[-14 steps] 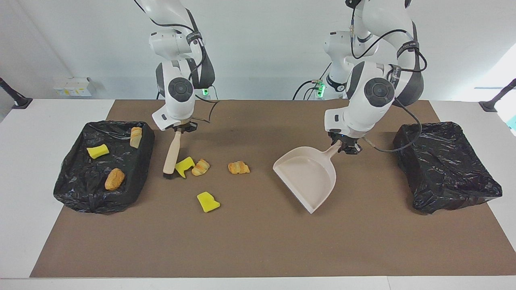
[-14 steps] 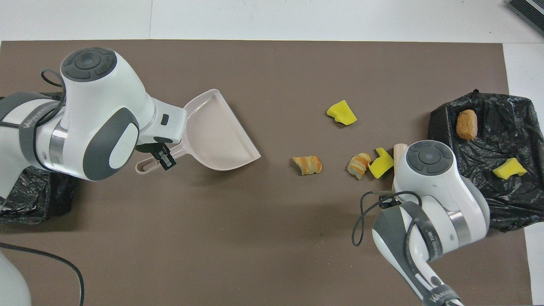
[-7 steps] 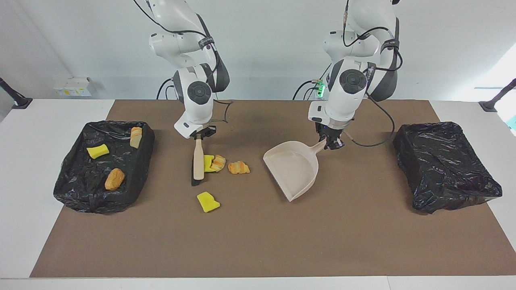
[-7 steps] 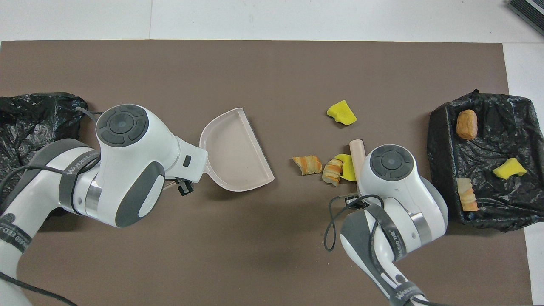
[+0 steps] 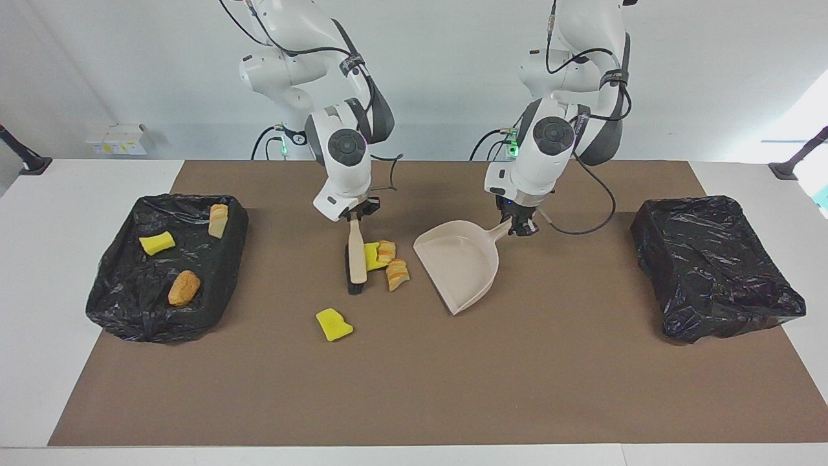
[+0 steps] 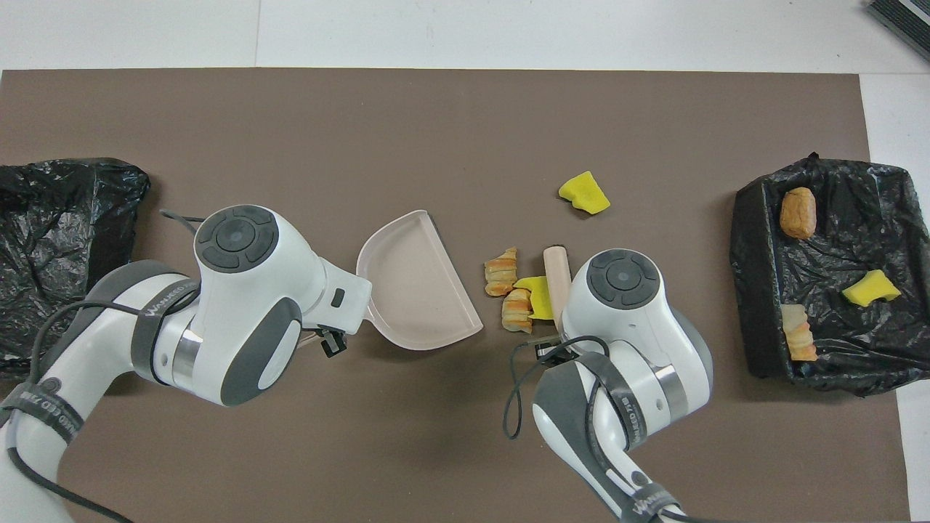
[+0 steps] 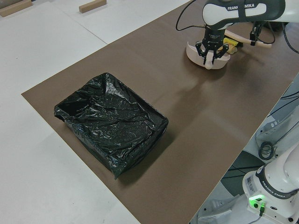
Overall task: Sweep and dump trash in bin
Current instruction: 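Sweep the bread and sponge pieces into the dustpan with the right gripper's brush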
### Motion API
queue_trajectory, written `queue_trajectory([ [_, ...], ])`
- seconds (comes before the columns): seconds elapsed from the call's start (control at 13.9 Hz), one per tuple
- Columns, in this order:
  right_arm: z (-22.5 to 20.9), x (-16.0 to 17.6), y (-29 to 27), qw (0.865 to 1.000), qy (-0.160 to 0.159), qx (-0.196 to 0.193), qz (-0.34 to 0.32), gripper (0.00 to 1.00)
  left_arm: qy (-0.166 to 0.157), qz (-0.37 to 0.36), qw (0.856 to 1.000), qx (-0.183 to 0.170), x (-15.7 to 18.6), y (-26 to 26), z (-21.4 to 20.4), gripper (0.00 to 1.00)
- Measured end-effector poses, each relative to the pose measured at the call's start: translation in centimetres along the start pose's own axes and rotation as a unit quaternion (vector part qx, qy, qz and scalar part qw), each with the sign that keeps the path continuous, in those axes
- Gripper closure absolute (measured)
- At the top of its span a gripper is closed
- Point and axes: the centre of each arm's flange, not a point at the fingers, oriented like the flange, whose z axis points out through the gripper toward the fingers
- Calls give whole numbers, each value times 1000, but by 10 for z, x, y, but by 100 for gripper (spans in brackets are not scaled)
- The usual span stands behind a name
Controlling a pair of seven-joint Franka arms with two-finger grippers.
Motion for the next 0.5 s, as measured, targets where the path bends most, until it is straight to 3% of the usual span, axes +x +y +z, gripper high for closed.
queue_trajectory([
  [0.5, -8, 8, -81, 993, 3, 114, 7, 75, 1, -16, 1000, -5, -7, 6, 2, 69],
])
